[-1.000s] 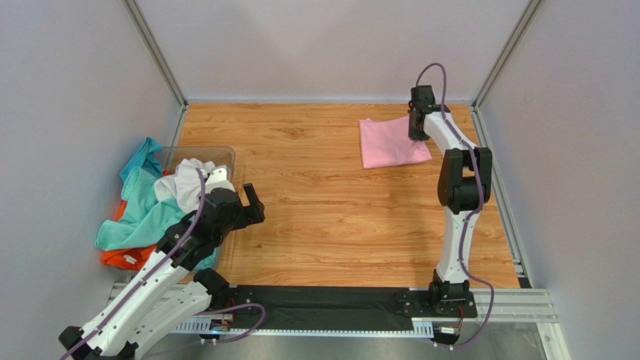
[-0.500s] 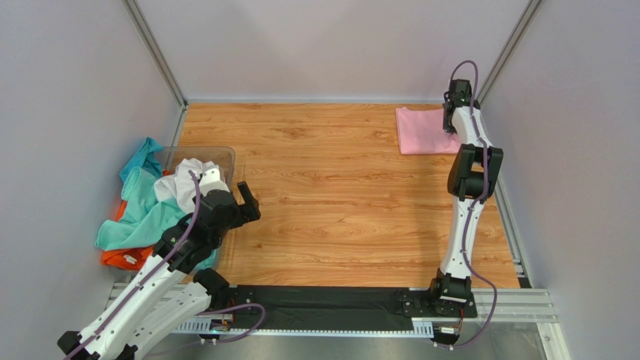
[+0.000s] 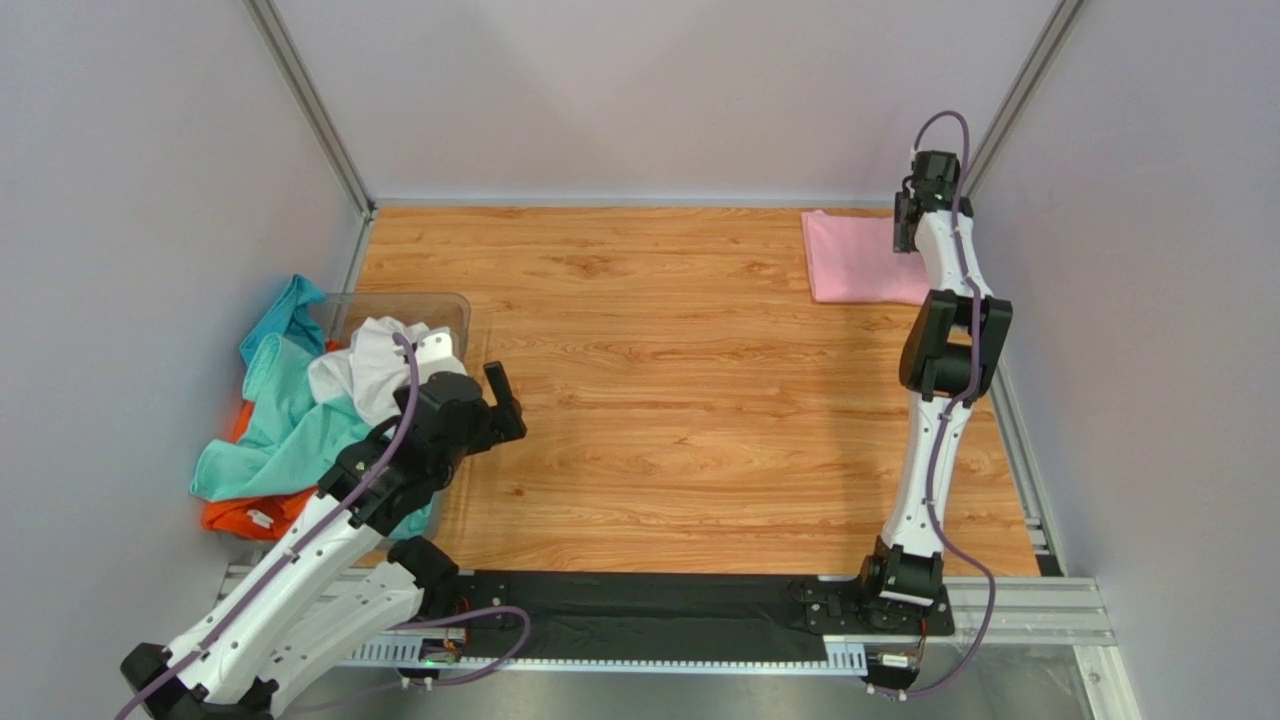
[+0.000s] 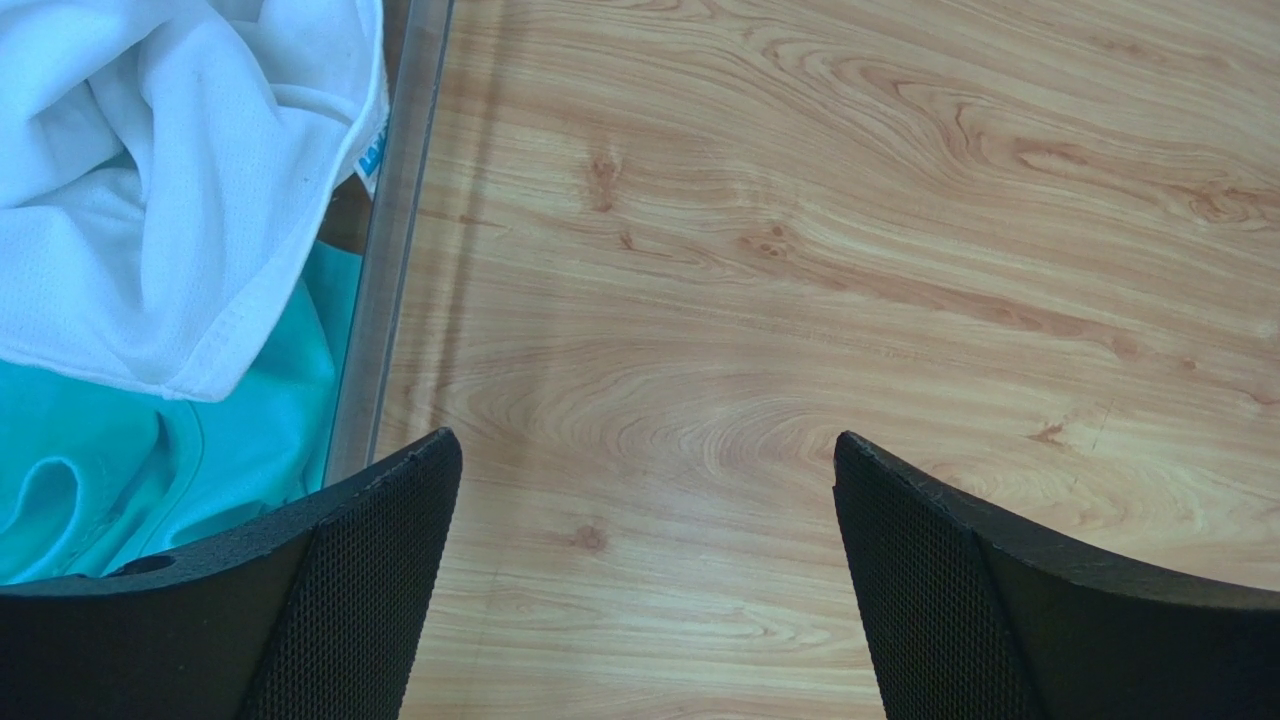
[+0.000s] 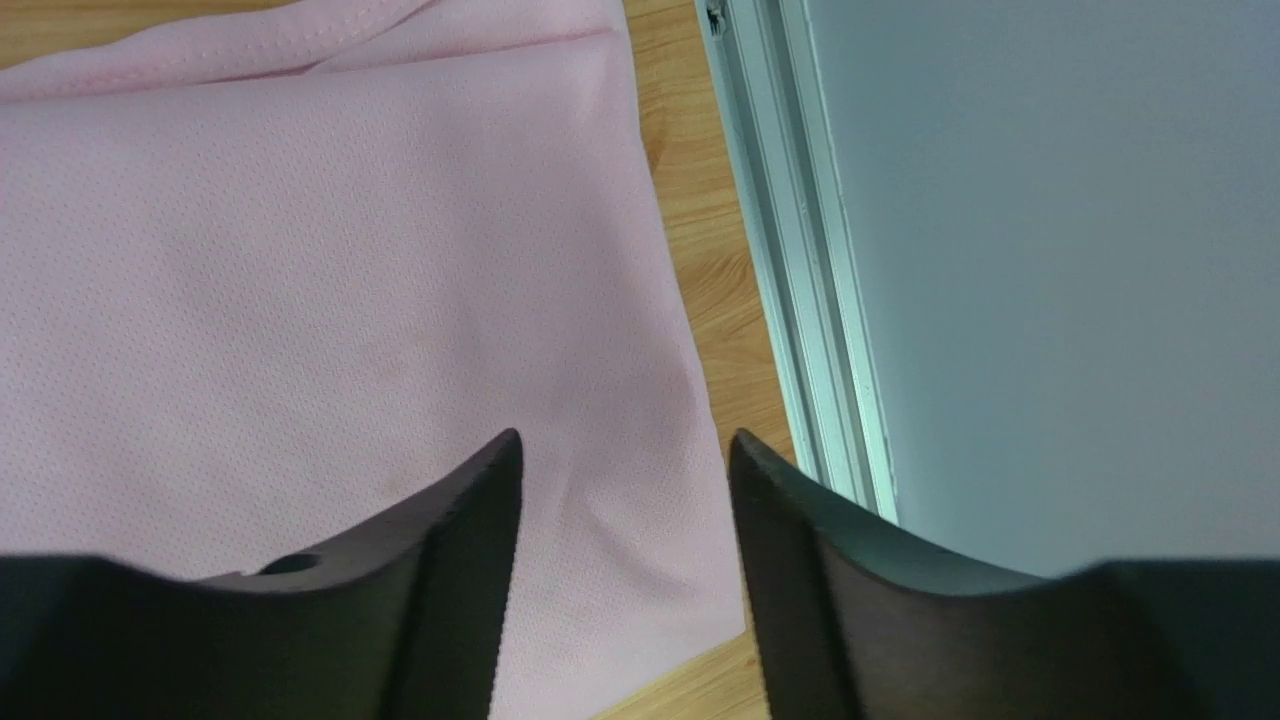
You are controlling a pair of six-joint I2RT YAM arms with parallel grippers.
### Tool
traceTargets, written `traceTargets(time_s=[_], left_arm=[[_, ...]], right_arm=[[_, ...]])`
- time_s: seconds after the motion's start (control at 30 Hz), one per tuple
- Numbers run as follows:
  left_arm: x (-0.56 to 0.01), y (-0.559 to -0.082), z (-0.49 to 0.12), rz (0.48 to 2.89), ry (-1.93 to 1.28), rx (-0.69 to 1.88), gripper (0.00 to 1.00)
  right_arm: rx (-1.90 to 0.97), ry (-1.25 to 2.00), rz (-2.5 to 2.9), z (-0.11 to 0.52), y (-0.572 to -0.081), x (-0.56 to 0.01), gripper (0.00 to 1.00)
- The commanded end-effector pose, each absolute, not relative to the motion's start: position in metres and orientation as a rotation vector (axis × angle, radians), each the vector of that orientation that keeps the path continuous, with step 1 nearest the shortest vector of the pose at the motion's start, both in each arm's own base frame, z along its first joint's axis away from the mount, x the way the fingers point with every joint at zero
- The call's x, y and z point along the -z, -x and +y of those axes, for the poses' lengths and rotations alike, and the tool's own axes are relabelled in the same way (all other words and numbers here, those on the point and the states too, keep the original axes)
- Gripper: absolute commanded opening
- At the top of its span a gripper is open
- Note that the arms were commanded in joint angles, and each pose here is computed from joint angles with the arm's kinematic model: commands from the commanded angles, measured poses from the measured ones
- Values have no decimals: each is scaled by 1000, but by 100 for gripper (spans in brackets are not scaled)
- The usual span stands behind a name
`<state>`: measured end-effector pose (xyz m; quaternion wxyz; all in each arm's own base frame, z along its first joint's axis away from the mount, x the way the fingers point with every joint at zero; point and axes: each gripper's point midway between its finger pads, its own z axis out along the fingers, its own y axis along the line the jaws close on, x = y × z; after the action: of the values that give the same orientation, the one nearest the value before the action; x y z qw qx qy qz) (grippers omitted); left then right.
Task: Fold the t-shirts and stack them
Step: Neatly place the folded tshirt to the corner, then reset both grippers
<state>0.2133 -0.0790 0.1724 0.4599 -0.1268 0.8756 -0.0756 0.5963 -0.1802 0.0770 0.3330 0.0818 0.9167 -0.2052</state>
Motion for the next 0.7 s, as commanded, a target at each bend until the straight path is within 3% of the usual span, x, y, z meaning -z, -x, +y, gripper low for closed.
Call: traceTargets(time_s=[0.0, 0.17, 0.4, 0.67], left_arm=[[-196, -221, -85, 2104, 297, 222, 100], [-211, -227, -90, 2072, 272, 250, 100], [-231, -227, -93, 2047, 247, 283, 100], [-246, -211, -113, 2058, 159, 453, 100]], right_arm=[[576, -224, 2280, -192, -613, -113, 57], [589, -274, 2214, -193, -606, -154, 100], [480, -387, 2125, -167, -568, -227, 100], [234, -507, 2146, -100, -470, -242, 100]])
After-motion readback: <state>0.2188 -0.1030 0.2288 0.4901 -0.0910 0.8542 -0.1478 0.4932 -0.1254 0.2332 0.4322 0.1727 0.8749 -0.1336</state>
